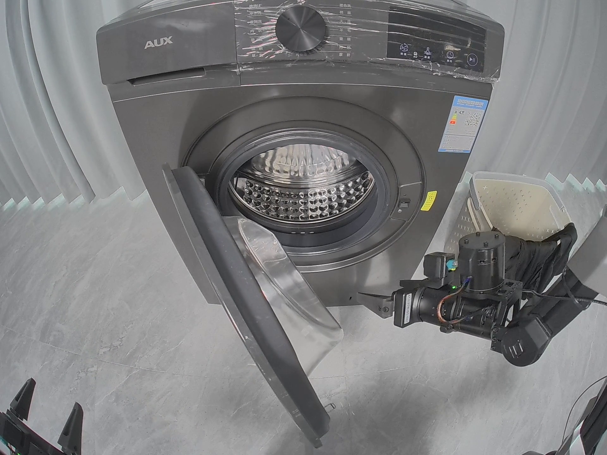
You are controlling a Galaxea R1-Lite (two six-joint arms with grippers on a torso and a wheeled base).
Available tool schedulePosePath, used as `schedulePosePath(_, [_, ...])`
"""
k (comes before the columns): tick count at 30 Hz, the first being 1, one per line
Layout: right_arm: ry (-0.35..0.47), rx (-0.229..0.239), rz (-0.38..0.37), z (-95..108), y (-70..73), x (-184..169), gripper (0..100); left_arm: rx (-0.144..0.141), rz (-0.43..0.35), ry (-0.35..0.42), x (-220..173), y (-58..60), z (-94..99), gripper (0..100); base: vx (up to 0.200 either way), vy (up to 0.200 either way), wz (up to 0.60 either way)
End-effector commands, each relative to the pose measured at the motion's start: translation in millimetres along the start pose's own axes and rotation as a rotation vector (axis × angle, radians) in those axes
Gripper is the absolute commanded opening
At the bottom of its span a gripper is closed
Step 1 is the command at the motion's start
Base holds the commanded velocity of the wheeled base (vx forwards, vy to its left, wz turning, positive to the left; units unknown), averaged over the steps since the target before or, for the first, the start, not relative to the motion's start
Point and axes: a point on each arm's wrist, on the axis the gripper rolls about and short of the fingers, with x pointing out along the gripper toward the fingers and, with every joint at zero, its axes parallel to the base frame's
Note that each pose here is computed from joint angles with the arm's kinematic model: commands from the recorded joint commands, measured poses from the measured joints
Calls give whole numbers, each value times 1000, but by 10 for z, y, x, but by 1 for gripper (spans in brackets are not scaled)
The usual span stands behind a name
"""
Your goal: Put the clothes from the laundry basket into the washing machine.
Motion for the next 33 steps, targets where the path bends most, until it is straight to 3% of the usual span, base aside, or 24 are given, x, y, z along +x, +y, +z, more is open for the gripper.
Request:
schedulePosePath(1, [55, 2, -7, -153, -27, 146, 100, 0, 1, -1, -1, 2, -43, 100, 0, 0, 0])
schedulePosePath(22, [89, -41, 114, -319, 398, 227, 100, 0, 0, 1, -1, 2, -45, 100, 0, 0, 0])
schedulePosePath(33, [6, -32, 119, -207, 368, 355, 100, 0, 0, 1, -1, 2, -45, 100, -18, 0, 0])
